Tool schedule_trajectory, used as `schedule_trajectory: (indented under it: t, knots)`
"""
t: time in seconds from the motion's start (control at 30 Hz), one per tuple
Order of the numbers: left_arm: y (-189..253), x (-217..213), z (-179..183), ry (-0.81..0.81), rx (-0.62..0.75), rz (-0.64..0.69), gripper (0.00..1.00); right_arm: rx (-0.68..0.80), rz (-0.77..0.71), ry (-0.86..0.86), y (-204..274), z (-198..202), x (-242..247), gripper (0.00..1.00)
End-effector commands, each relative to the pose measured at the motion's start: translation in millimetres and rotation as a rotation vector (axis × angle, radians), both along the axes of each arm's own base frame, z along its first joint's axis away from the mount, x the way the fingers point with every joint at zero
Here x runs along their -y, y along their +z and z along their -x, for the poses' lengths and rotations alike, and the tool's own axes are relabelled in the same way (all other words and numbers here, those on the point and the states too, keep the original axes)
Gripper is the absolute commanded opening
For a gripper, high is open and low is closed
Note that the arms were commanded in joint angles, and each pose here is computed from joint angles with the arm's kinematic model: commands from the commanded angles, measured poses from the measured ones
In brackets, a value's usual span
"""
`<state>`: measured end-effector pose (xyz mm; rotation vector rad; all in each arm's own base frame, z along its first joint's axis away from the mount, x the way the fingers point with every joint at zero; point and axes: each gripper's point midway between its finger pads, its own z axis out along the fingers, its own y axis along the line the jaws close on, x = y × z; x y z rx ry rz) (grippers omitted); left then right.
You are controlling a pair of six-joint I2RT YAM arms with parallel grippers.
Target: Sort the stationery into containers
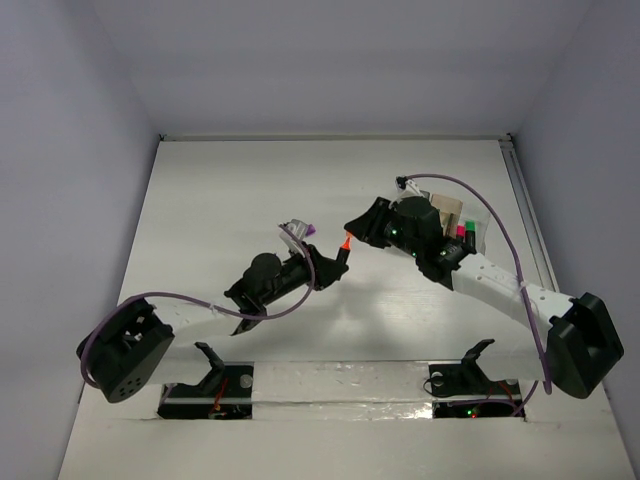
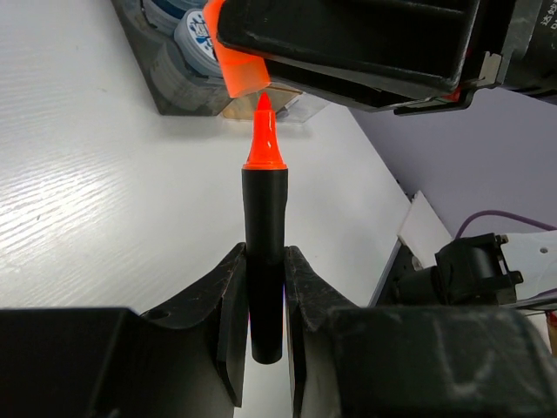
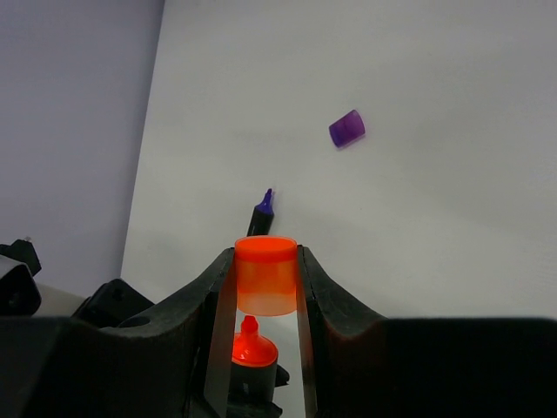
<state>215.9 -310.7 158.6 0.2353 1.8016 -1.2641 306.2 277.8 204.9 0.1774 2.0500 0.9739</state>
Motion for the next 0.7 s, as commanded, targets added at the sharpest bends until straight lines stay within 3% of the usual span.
schedule_trajectory:
  t: [0.0,0.67]
  knots:
    - [33.1,11.2,-4.2,-0.014,0.081,0.075,0.0,0.066,-0.05,-0.002,21.2,-3.4,-5.2,0.09]
    - [42.2,10.6,-14.1,0.032,0.095,0.096,0.0,0.098,-0.001,-0.007,25.0,8.1,-16.4,0.09]
